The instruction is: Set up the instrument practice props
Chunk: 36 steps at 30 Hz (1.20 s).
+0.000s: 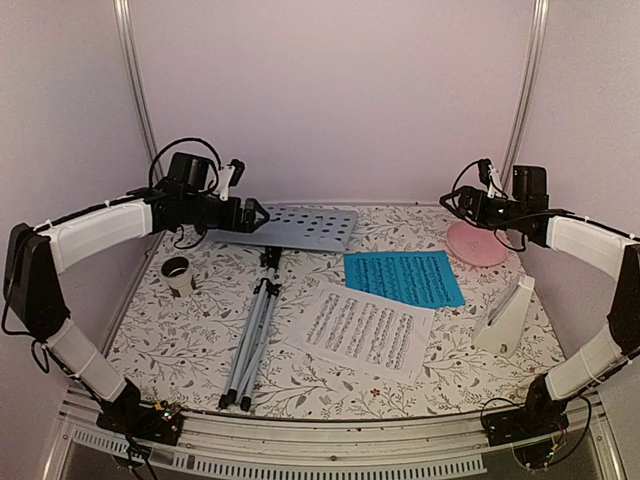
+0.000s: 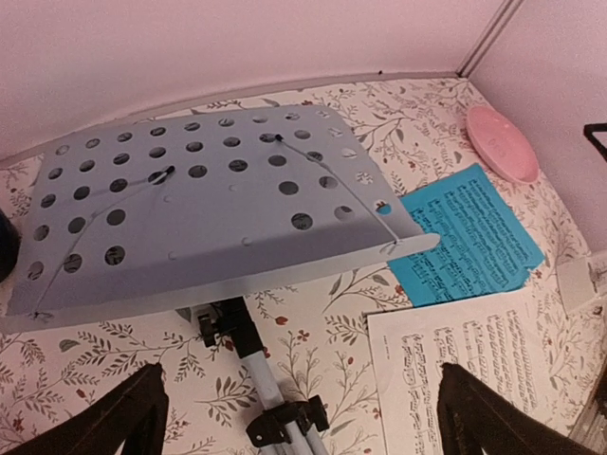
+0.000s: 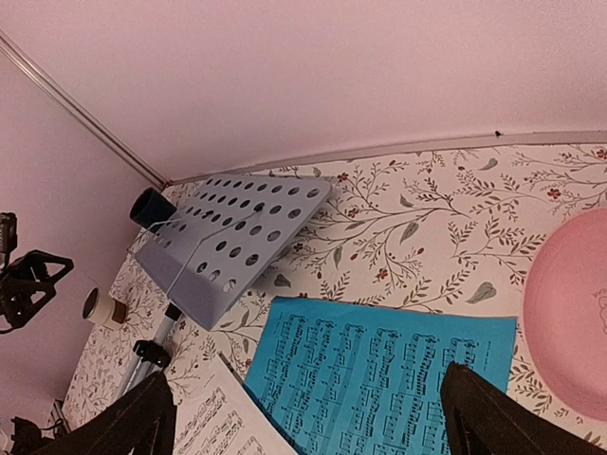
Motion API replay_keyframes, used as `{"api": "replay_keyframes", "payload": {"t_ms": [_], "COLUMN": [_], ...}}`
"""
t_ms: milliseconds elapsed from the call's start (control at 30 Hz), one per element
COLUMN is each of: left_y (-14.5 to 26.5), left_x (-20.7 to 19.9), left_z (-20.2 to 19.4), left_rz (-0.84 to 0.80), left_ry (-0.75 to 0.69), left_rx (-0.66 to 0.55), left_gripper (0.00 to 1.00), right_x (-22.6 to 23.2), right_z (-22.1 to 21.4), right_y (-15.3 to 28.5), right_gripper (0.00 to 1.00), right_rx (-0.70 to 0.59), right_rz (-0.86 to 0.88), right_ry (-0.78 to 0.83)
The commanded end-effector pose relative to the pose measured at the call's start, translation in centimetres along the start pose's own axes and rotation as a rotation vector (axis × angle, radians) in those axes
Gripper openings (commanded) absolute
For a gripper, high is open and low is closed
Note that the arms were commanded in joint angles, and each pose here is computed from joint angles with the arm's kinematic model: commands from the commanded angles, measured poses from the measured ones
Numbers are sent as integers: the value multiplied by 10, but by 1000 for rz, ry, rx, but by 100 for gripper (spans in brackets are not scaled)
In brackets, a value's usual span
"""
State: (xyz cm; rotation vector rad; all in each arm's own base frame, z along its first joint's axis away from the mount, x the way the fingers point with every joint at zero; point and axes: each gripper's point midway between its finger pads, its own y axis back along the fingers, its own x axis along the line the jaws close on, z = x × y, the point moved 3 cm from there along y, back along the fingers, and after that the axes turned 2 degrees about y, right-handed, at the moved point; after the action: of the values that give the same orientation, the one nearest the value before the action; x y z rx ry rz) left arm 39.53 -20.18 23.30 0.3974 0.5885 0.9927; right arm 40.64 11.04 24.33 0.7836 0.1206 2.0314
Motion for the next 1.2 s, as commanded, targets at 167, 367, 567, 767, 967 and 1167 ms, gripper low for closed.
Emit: {"api": "replay_keyframes", "payload": {"t_ms": [167, 367, 567, 767, 967, 1167], "left_y": [-9, -30, -54, -82, -103, -119], "left_x": [-52, -51, -43, -35, -27, -16], "left_z": [10, 3, -14, -39, -26, -13], "left_rz": [-360, -462, -526, -609, -678, -685], "left_ry": [-232, -350, -491, -578, -600, -633], "left_rx": [49, 130, 217, 307, 314, 285], "left_gripper": [99, 97, 92, 85, 80, 79], "right_x": [17, 13, 10, 11, 19, 23], "right_z": [55, 89, 91, 79, 66, 57], "right_y": [3, 6, 1, -1, -1, -3], "right_gripper": [99, 99, 99, 99, 99, 99], "right_rx": [-130, -207, -149, -120, -91, -69], "right_rz": [55, 161, 339, 397, 468, 494], "right_ry": [88, 138, 107, 72, 42, 23]}}
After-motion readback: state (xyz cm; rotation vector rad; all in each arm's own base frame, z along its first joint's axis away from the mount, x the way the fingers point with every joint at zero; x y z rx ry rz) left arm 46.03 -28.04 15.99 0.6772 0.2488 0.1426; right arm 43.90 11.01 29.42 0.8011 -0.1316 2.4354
